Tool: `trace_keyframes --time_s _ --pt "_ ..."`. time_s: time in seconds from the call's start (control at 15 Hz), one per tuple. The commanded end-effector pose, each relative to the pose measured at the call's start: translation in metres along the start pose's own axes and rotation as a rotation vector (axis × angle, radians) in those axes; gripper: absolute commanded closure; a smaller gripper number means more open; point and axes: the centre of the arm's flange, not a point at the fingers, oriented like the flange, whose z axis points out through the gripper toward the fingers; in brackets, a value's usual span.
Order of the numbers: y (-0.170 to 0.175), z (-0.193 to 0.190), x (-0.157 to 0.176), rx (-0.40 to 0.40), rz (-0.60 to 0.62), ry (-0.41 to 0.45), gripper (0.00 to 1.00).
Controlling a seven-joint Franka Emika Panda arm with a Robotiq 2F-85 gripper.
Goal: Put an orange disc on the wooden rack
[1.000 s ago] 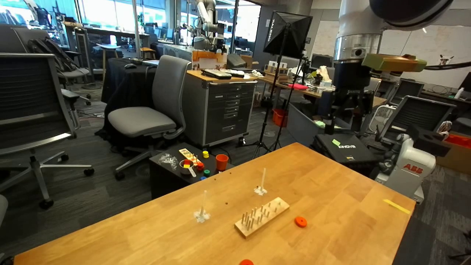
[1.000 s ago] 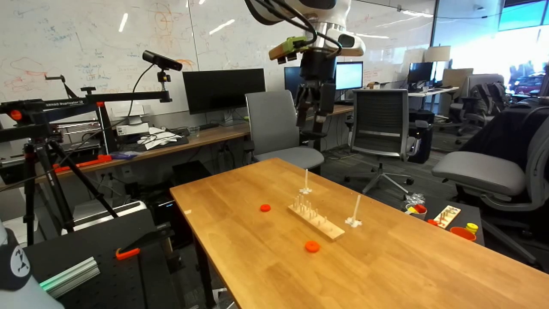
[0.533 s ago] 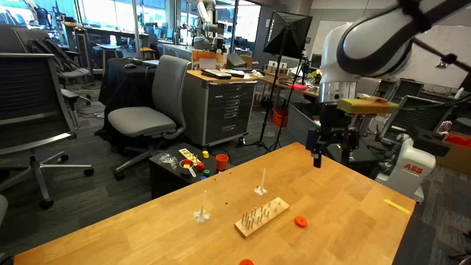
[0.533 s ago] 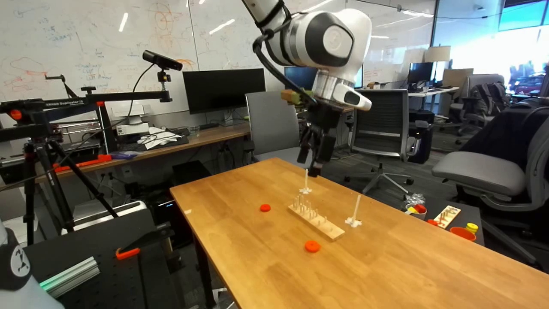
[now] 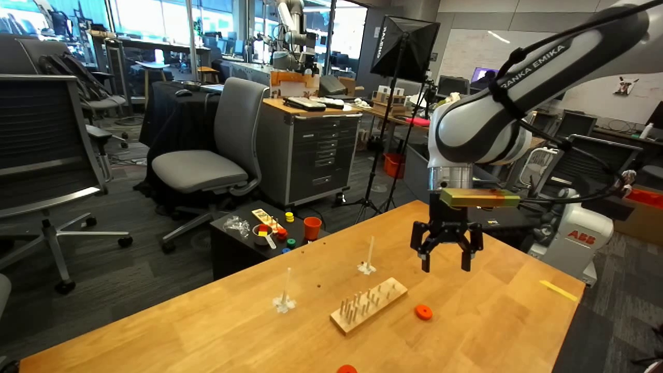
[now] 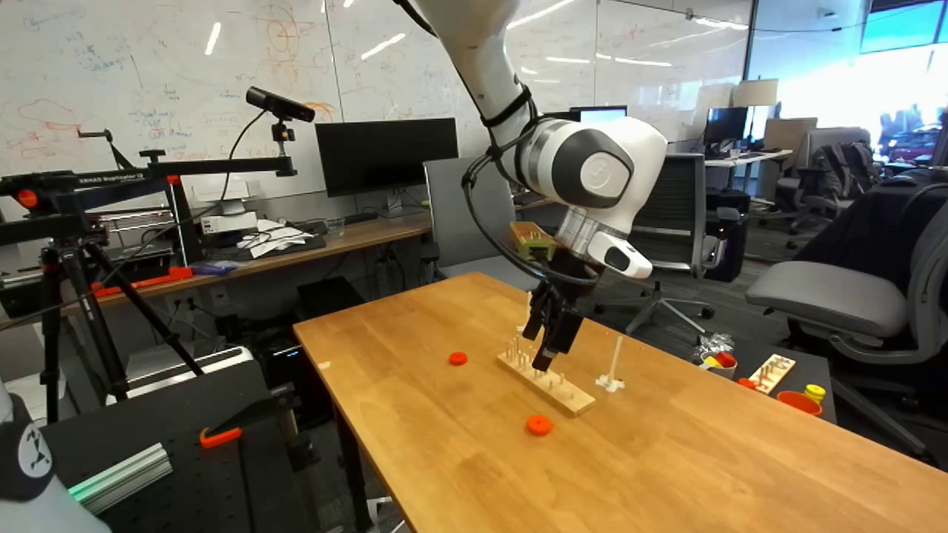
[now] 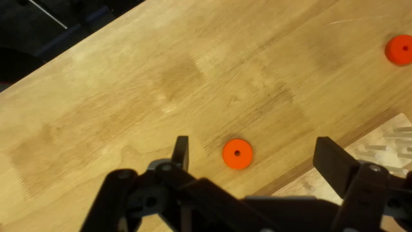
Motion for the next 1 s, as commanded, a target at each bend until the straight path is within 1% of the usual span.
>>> trace_keyframes --time_s 0.0,0.07,0.33,0.53,0.8,0.93 --pt "-0.029 -0.011 0.016 0.037 0.032 -0.023 0.0" --pt "-0.007 0.006 0.009 0.02 0.019 -0.011 0.0" --pt "-0.021 -0.003 0.009 0.029 0.014 -0.005 0.0" --pt "-0.012 0.022 0.029 0.044 0.054 -0.046 0.0" --pt "0.004 0.059 0.048 0.03 0.103 -0.107 0.0" --pt "0.009 0.072 0.054 0.026 0.119 -0.118 0.0"
